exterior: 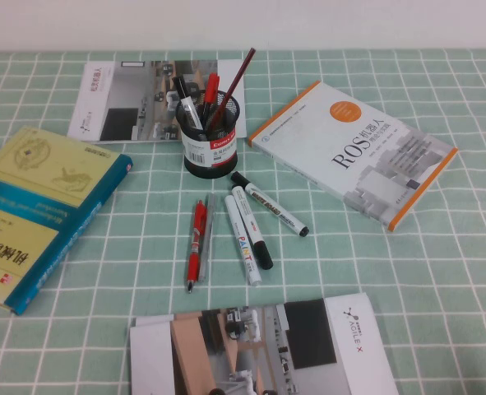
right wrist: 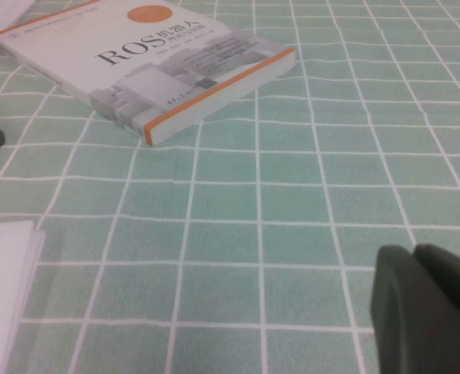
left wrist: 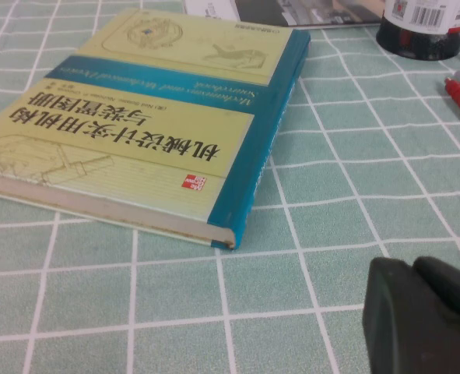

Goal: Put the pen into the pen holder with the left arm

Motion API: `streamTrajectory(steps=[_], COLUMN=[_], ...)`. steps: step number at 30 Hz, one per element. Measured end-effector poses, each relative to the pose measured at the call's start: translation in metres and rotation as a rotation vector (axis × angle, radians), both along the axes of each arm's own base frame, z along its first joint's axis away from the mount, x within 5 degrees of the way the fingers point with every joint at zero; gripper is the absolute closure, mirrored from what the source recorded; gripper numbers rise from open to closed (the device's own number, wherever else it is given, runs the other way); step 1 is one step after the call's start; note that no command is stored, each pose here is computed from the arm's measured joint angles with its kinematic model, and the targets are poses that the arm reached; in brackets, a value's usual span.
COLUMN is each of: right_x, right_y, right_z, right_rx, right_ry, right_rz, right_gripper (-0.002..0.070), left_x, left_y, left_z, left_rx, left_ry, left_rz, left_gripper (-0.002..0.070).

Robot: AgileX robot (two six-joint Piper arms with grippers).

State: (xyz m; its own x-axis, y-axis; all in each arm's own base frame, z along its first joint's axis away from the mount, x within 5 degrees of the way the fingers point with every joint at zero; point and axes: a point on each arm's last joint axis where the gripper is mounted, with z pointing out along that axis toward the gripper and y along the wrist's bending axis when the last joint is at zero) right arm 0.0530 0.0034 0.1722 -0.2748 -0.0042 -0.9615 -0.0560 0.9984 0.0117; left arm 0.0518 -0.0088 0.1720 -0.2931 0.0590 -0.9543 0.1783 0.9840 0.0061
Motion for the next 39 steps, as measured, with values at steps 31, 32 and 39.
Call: streamTrajectory(steps=[31,32,39], right_x=[0.000,0.000,0.000], right_y=[0.000,0.000,0.000], right_z=[0.000,0.000,0.000], right_rx=[0.000,0.000,0.000], right_ry=[0.000,0.000,0.000], right_rz=[0.000,0.000,0.000], right_gripper=[0.0696,0.0696,0.0696], left_x=[0.002,0.002,0.003], left_y=[-0.005,-0.006,-0.006], left_z=[0.011,0.012,0.019], left_rx=[-0.336,-0.391,-0.528], left_ry=[-0.065,-0.067,-0.110], left_rz=[0.024,0.029,0.040], left_gripper=[0.0676,0.0676,0.0676])
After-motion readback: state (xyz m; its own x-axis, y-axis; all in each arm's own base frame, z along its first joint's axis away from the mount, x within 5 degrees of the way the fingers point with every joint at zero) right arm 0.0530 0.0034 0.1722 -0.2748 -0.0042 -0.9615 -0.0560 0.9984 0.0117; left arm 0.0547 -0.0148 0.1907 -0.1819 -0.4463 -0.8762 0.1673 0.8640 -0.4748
